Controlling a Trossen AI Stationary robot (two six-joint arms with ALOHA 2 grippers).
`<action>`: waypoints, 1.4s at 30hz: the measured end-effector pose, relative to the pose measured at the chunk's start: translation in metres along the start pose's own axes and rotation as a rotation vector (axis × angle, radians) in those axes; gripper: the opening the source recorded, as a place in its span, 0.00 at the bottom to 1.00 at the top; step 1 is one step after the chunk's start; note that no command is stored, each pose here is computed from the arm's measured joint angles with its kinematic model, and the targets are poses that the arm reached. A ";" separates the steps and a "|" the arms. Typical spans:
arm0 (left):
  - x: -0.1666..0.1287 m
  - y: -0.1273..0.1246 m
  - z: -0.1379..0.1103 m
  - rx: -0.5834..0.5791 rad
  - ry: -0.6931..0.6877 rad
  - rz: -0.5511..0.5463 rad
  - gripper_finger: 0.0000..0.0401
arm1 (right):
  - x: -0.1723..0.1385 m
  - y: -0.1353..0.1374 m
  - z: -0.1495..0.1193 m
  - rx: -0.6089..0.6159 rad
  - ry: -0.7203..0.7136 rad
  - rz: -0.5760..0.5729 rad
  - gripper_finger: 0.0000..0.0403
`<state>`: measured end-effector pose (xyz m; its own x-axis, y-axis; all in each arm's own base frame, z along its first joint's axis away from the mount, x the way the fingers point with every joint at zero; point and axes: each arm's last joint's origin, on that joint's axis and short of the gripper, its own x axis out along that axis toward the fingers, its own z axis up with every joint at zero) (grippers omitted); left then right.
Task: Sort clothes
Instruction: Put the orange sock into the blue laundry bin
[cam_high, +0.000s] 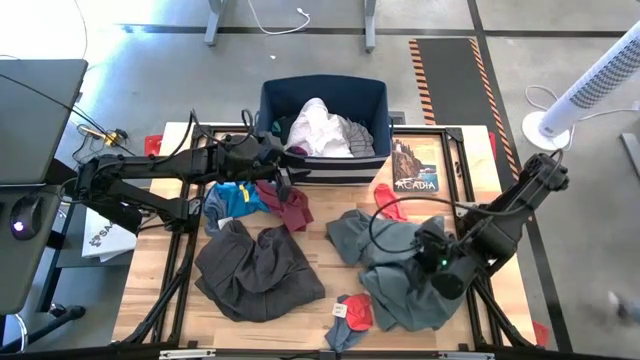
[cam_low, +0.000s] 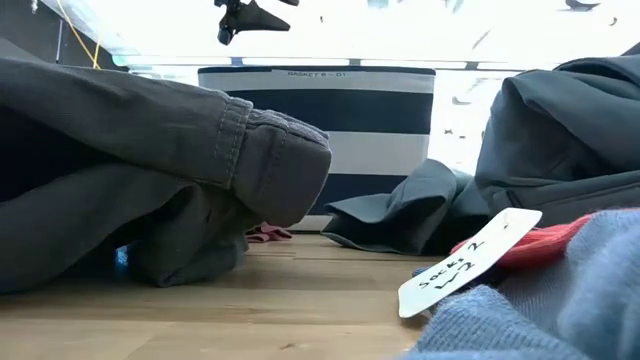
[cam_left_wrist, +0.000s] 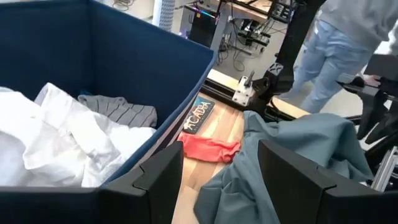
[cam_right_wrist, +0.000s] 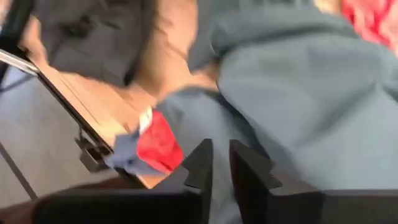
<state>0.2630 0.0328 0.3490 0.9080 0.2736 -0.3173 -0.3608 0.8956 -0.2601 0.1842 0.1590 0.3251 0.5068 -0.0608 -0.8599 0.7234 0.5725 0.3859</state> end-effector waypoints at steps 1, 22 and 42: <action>0.000 0.000 0.000 -0.006 0.001 -0.001 0.51 | 0.000 0.000 0.002 -0.010 -0.020 0.008 0.17; 0.000 -0.002 -0.001 0.031 0.029 -0.082 0.51 | 0.040 -0.051 0.061 0.126 -0.223 -0.277 0.30; 0.000 -0.001 -0.003 -0.023 0.047 -0.044 0.51 | 0.138 -0.141 0.072 0.367 -0.210 -0.204 0.30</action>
<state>0.2625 0.0307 0.3463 0.9123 0.2166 -0.3475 -0.3257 0.8982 -0.2951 0.1862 0.0108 0.1764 0.3931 -0.3276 -0.8591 0.9171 0.2065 0.3409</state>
